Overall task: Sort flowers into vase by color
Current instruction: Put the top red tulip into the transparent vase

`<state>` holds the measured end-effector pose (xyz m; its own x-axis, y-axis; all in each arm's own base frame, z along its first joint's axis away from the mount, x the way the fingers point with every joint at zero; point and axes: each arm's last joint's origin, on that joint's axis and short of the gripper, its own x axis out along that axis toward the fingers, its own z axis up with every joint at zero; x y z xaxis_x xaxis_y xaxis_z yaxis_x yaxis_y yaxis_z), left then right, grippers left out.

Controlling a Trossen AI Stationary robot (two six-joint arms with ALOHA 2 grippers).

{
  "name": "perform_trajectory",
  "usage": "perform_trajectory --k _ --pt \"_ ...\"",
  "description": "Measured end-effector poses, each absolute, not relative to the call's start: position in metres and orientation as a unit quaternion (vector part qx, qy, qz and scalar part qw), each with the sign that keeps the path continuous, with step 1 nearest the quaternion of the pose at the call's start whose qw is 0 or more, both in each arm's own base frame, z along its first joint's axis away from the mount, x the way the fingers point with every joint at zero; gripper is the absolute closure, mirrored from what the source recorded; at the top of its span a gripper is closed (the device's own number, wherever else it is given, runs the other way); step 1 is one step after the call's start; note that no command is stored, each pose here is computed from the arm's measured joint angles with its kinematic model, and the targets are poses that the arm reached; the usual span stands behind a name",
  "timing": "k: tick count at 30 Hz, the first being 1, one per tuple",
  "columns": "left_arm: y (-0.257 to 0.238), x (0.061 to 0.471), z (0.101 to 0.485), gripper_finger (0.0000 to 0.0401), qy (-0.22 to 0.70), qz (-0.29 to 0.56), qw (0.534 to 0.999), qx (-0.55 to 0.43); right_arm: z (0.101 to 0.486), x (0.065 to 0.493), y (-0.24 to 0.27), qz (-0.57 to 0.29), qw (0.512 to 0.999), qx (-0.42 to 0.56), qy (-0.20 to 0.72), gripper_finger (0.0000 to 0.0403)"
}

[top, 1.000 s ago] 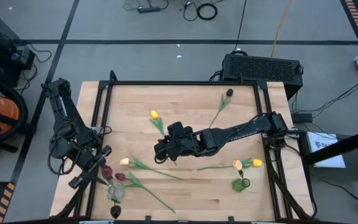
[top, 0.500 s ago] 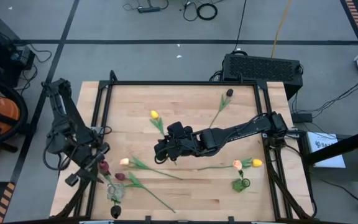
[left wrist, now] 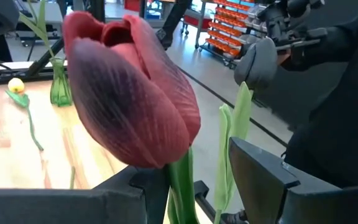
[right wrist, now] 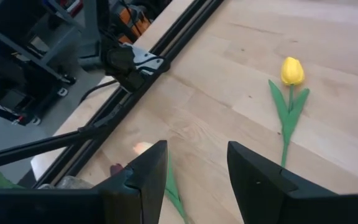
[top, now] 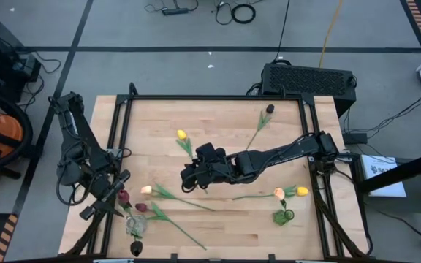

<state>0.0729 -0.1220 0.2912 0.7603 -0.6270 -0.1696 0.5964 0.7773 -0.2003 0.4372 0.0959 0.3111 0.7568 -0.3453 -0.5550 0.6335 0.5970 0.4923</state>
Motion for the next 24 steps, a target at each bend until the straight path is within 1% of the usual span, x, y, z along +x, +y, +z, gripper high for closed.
perform_trajectory --k 8,13,24 --pt "-0.1221 0.073 0.2902 0.0234 0.118 -0.326 0.936 -0.062 0.3128 0.4386 0.0963 -0.274 0.875 0.346 0.2 0.0243" --pt "-0.1205 0.0743 0.2902 0.0234 0.104 -0.301 0.947 -0.036 0.3128 0.4386 0.0962 -0.275 0.875 0.346 0.2 0.0243" --pt "-0.1201 0.0743 0.293 0.0234 0.098 -0.298 0.949 -0.04 0.3127 0.4387 0.0954 -0.276 0.874 0.347 0.2 0.0243"
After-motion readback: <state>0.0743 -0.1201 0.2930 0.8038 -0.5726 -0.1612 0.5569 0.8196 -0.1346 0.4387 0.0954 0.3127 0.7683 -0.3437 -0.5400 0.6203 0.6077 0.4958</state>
